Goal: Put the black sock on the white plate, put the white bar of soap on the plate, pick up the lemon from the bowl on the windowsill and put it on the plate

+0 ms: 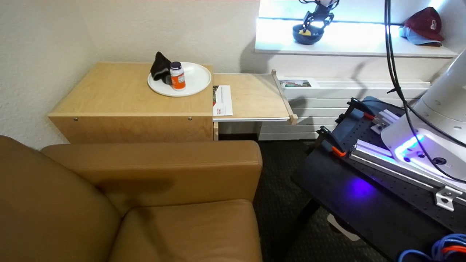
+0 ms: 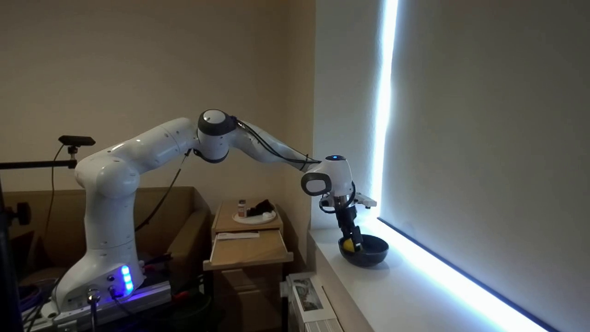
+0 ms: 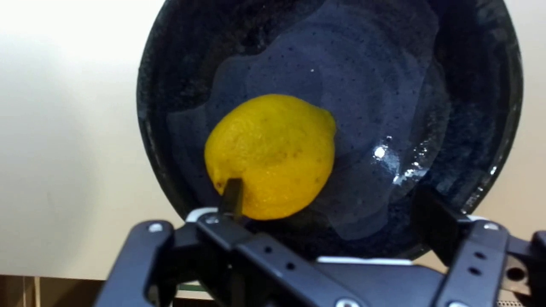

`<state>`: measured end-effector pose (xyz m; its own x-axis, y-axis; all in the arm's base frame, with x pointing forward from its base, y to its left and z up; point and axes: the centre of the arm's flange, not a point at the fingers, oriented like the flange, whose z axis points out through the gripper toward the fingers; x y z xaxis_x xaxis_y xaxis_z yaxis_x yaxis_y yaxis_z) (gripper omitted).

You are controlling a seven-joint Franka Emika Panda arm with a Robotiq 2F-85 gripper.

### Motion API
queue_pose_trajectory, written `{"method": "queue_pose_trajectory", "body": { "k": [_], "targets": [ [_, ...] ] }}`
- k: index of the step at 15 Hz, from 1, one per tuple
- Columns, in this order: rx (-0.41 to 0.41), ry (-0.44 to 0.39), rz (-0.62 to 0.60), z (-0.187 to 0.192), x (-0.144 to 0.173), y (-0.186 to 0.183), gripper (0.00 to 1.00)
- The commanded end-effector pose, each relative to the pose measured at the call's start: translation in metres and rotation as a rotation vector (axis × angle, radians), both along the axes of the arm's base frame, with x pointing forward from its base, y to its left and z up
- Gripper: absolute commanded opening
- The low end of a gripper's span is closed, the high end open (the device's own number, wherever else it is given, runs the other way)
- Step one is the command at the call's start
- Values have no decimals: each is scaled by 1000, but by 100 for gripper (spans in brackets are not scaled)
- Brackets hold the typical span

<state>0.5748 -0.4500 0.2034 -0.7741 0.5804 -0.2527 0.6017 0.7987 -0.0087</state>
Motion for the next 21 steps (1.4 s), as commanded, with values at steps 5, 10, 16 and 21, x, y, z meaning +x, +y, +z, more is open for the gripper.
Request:
{"method": "queue_pose_trajectory", "body": {
  "k": [5, 10, 16, 21],
  "targets": [
    [90, -50, 23, -7, 8, -1, 100],
    [75, -40, 7, -11, 8, 4, 100],
    [68, -62, 19, -15, 17, 11, 53],
    [59, -67, 15, -16, 19, 9, 33]
  ]
}}
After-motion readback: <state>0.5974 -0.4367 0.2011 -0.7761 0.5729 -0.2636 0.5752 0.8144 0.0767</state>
